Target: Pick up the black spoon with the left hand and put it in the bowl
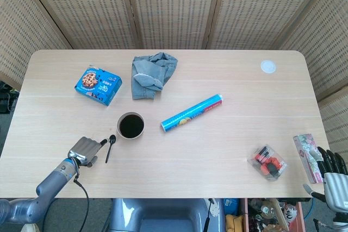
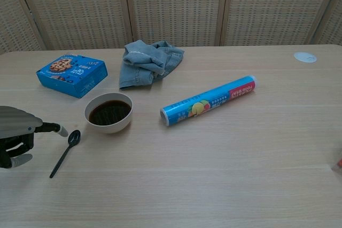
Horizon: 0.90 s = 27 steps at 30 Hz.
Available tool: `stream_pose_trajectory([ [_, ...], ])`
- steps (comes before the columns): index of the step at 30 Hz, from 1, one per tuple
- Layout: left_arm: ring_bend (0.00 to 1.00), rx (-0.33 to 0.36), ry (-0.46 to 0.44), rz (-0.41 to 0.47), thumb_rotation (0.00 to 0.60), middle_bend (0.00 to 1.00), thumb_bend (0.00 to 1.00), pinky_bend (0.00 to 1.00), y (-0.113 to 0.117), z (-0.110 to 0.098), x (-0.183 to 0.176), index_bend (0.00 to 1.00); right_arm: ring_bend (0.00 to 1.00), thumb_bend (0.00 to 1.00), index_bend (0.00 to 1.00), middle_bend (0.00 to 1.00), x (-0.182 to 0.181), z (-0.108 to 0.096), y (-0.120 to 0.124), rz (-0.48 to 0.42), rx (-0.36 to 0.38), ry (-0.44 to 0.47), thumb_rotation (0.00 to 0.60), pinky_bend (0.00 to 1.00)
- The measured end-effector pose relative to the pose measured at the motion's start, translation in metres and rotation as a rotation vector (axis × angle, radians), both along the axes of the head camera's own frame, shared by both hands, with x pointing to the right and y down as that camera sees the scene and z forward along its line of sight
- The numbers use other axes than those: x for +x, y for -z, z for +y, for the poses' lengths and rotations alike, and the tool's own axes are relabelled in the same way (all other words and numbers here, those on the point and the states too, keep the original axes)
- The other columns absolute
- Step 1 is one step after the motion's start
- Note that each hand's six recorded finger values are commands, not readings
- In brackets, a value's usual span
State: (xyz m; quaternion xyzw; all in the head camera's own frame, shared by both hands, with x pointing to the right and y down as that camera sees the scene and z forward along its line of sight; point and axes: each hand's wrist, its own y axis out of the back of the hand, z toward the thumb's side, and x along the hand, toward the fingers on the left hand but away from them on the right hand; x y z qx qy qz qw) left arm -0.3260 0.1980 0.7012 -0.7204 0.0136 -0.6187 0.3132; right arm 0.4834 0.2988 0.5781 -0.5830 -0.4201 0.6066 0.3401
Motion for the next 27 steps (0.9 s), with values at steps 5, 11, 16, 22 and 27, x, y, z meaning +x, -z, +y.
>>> stream_pose_trajectory([
  [5,0.75,-0.031,-0.031,0.018,0.6,0.81,0.54,0.68,0.0,0.014,0.005,0.09,0.0,0.21,0.17,0.14,0.0,0.0,0.0,0.0,0.0,0.001,0.6,0.0],
  [11,0.75,-0.058,-0.055,0.027,0.6,0.81,0.54,0.68,-0.005,0.026,0.013,0.09,0.0,0.21,0.17,0.14,0.001,0.001,0.001,0.002,0.001,-0.005,0.6,0.0],
  [16,0.75,-0.064,-0.06,0.023,0.6,0.81,0.54,0.68,-0.007,0.029,0.013,0.09,0.0,0.21,0.17,0.14,0.003,0.002,0.002,0.002,0.002,-0.009,0.6,0.0],
  [22,0.75,-0.067,-0.053,0.005,0.6,0.81,0.54,0.68,-0.007,0.029,0.008,0.09,0.0,0.21,0.17,0.14,0.003,0.002,0.001,0.0,0.001,-0.008,0.6,0.0],
  [27,0.75,-0.073,-0.049,-0.017,0.6,0.81,0.54,0.68,-0.008,0.028,0.002,0.09,0.0,0.21,0.17,0.14,0.003,0.002,0.0,-0.001,0.0,-0.008,0.6,0.0],
])
